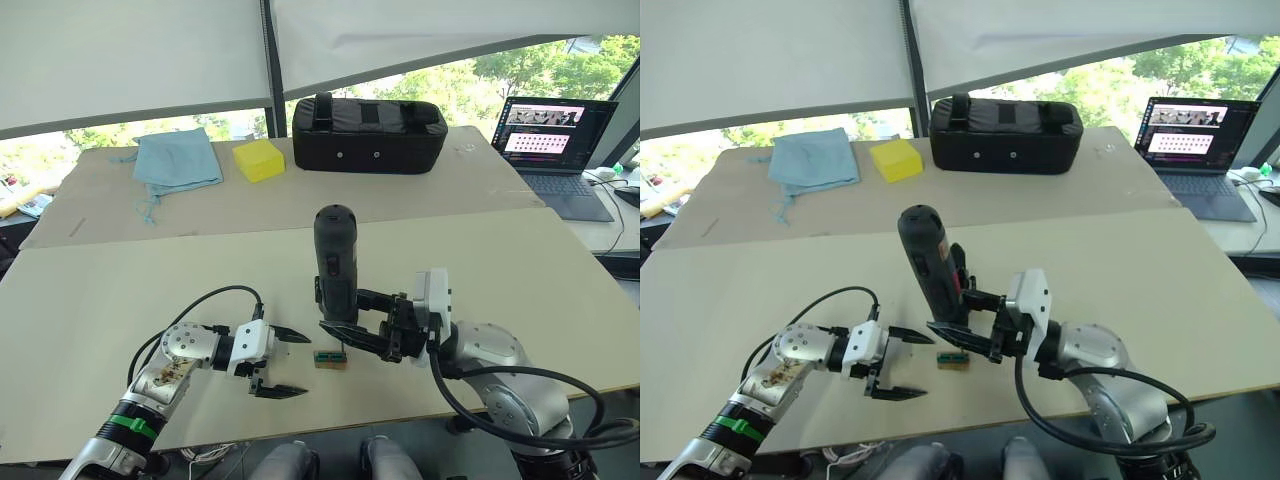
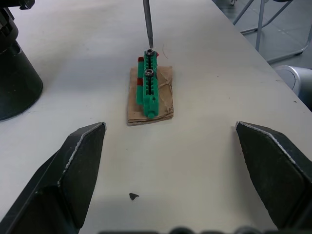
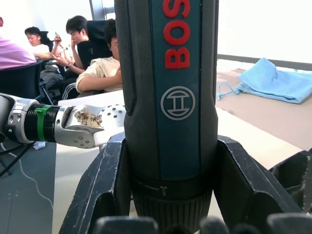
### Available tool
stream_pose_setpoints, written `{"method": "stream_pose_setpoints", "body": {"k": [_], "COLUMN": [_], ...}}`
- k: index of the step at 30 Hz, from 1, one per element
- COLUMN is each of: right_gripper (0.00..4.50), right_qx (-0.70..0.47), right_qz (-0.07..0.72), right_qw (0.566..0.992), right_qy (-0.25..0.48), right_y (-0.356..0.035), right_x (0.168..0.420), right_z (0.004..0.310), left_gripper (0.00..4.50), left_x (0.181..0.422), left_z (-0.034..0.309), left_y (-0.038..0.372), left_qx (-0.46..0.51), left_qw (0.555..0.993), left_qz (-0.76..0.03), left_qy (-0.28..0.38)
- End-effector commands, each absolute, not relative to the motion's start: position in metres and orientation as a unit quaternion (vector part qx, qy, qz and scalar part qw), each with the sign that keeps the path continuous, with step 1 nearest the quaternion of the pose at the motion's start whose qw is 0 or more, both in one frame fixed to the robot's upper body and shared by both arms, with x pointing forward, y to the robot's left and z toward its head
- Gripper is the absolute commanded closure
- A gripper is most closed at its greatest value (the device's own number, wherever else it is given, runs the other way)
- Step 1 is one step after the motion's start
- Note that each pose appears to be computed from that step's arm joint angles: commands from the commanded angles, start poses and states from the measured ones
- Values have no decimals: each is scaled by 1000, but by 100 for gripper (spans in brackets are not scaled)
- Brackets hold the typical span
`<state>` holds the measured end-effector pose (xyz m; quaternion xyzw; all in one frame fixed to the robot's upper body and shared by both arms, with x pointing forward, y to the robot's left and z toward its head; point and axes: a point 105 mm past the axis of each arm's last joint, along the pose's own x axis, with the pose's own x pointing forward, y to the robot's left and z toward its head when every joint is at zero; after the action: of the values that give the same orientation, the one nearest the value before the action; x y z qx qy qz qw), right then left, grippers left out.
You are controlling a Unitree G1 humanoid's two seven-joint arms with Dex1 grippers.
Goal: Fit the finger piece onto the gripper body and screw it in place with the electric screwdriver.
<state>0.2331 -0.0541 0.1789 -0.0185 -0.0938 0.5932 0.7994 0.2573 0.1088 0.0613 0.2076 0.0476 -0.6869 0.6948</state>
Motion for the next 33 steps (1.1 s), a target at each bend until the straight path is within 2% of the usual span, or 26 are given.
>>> {"method": "stream_pose_setpoints", "body": {"k": [1,26,33], "right_gripper": [258,258,258], "right_qx": [-28,-34,-33], "right_qz": [597,595,603], "right_qw": [790,792,783], "right_qy": [-138,-134,-149], "right_y": [-53,-54,-50], "right_x": [227,230,222], "right_z": [194,191,204], "left_gripper": [0,0,0], "left_x": [257,260,261], "left_z": [53,56,61], "left_y": [114,106,109], "left_qx": [218,217,220], "left_qw": [699,698,699], "left_qz": [-678,-680,-678], "left_qy": [66,59,63]}}
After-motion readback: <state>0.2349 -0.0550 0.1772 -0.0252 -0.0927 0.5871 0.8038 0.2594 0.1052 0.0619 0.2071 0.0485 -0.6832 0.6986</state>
